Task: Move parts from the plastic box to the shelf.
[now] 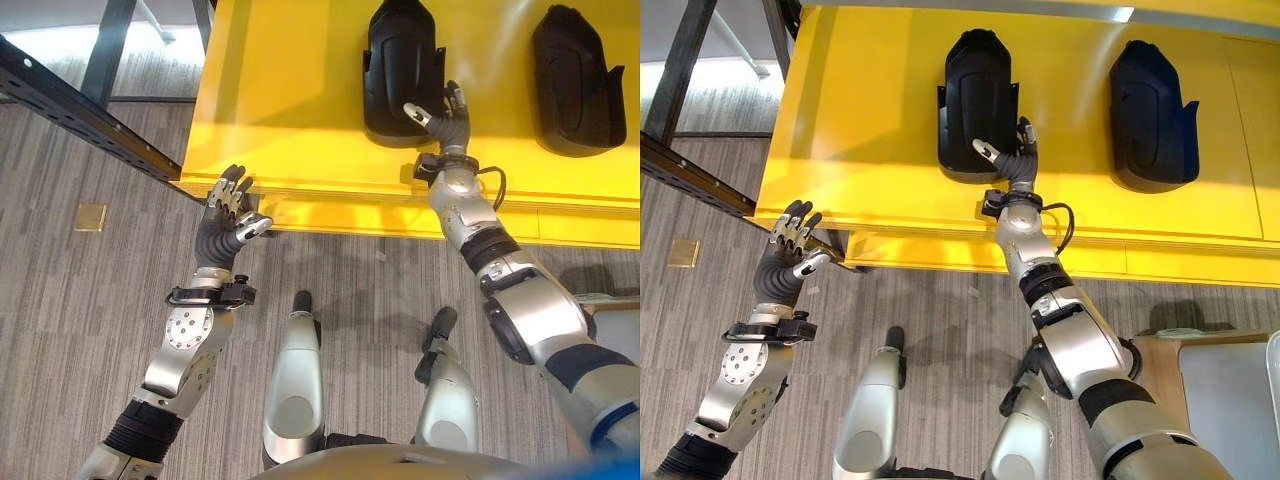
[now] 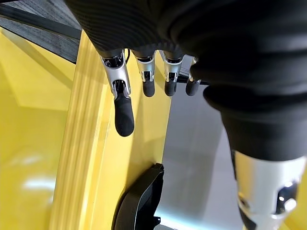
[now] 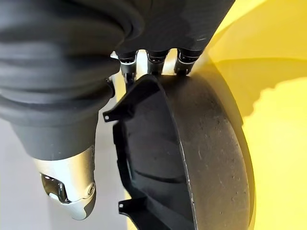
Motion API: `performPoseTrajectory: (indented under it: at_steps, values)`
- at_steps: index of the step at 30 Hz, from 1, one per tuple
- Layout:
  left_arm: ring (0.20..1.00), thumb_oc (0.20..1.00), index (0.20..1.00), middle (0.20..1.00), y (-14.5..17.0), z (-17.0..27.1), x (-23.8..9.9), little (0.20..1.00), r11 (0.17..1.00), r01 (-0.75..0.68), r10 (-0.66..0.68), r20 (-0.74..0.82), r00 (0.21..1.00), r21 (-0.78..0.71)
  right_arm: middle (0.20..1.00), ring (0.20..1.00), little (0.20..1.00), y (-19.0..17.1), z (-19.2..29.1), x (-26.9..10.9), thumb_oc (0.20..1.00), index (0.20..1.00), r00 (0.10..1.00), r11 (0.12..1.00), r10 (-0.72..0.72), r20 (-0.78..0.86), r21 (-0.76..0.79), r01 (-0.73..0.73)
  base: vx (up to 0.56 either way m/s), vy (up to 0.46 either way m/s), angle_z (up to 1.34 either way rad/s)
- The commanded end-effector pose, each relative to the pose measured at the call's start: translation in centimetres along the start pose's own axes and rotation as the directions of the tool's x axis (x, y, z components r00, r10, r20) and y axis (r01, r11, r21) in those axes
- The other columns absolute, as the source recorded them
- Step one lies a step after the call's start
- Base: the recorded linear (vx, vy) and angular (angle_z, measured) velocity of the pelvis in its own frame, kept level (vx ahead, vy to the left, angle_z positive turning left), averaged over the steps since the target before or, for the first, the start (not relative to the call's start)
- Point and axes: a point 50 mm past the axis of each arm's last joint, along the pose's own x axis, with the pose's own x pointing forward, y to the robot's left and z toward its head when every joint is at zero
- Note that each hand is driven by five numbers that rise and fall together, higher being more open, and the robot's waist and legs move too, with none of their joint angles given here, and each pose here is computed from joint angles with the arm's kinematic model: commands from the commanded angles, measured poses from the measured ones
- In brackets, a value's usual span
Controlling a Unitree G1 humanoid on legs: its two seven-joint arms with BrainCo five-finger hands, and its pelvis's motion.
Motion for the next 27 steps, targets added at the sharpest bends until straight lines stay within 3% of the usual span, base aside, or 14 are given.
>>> performPoseTrajectory:
  at_steps: [1,9,17,27]
  values:
    - [1.0,1.0,1.0,1.0,-0.9,2.6,0.5,1.0,0.999,0.044,-0.041,0.145,0.989,-0.021,1.0,1.0,1.0,2.9,-1.0,-1.0,1.0,1.0,0.993,0.993,0.107,-0.056,0.05,-0.105,0.0,0.0,0.0]
    - [1.0,1.0,1.0,1.0,-0.8,2.6,0.4,1.0,0.999,0.031,-0.028,0.146,0.989,-0.02,1.0,1.0,1.0,0.3,-0.1,-0.2,1.0,1.0,1.0,1.0,0.023,-0.009,0.014,-0.023,0.0,0.0,0.0]
    - [1.0,1.0,1.0,1.0,-0.7,2.3,0.1,1.0,0.999,0.024,-0.02,0.143,0.99,-0.032,1.0,1.0,1.0,-9.4,-2.0,-0.7,1.0,1.0,0.97,0.969,-0.242,-0.031,-0.064,0.24,-0.01,-0.002,0.05]
    - [1.0,1.0,1.0,1.0,-0.1,1.9,0.0,1.0,0.999,-0.01,0.014,0.126,0.992,-0.036,1.0,1.0,1.0,-11.8,-5.5,-4.8,1.0,1.0,0.971,0.973,-0.23,-0.062,-0.04,0.227,0.0,-0.001,0.0]
